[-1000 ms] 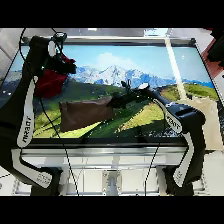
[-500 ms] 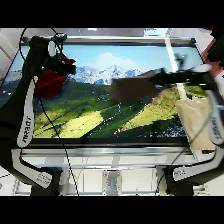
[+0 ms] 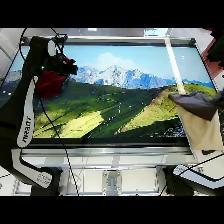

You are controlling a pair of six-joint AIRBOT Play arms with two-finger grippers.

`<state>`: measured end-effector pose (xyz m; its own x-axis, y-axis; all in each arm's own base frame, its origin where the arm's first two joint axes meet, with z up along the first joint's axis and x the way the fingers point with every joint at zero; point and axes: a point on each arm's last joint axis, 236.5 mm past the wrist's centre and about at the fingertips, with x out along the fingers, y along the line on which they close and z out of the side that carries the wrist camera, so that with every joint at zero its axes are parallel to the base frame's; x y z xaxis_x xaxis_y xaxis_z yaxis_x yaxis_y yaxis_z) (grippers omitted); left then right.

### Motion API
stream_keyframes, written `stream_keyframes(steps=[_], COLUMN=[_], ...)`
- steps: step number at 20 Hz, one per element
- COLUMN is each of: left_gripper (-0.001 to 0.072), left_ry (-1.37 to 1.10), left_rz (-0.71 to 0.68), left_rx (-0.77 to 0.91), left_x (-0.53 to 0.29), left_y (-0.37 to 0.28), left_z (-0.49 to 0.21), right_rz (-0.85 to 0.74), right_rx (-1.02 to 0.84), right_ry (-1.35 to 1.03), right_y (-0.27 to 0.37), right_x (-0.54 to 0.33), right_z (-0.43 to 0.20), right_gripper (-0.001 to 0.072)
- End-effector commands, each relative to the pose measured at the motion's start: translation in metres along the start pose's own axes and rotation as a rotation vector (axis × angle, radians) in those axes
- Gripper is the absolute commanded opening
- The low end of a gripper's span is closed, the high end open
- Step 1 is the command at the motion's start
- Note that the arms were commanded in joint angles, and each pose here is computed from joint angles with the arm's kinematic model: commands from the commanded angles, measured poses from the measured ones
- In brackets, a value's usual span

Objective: Fold the shirts.

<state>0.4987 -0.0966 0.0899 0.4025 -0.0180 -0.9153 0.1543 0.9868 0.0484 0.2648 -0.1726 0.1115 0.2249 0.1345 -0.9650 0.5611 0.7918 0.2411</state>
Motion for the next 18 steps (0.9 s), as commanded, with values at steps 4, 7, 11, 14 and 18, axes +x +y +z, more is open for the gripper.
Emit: stream_keyframes(steps=[4, 7, 11, 14, 18], left_gripper=[0.0018, 0.0018, 0.0018, 0.0018, 0.0018], left_ry=[0.008, -0.004, -0.005, -0.024, -0.055], left_rz=[-0.124, -0.124, -0.125, -0.159, -0.278], left_rx=[-0.013, -0.007, -0.009, -0.027, -0.08], left_x=[-0.002, -0.002, -0.002, -0.004, -0.01], left_y=[-0.029, -0.029, -0.03, -0.037, -0.064], left_z=[-0.002, 0.001, 0.001, 0.006, 0.015], right_rz=[-0.36, -0.358, -0.198, 0.325, 0.677], right_rx=[0.206, 0.205, 0.181, 0.039, -0.418], right_ry=[0.186, 0.18, 0.014, -0.222, -0.445], right_y=[-0.09, -0.09, -0.05, 0.076, 0.221], right_x=[-0.002, -0.003, -0.019, -0.04, -0.071], right_z=[-0.058, -0.057, -0.019, 0.04, 0.051], right_gripper=[0.0029, 0.0301, 0.0411, 0.041, 0.041])
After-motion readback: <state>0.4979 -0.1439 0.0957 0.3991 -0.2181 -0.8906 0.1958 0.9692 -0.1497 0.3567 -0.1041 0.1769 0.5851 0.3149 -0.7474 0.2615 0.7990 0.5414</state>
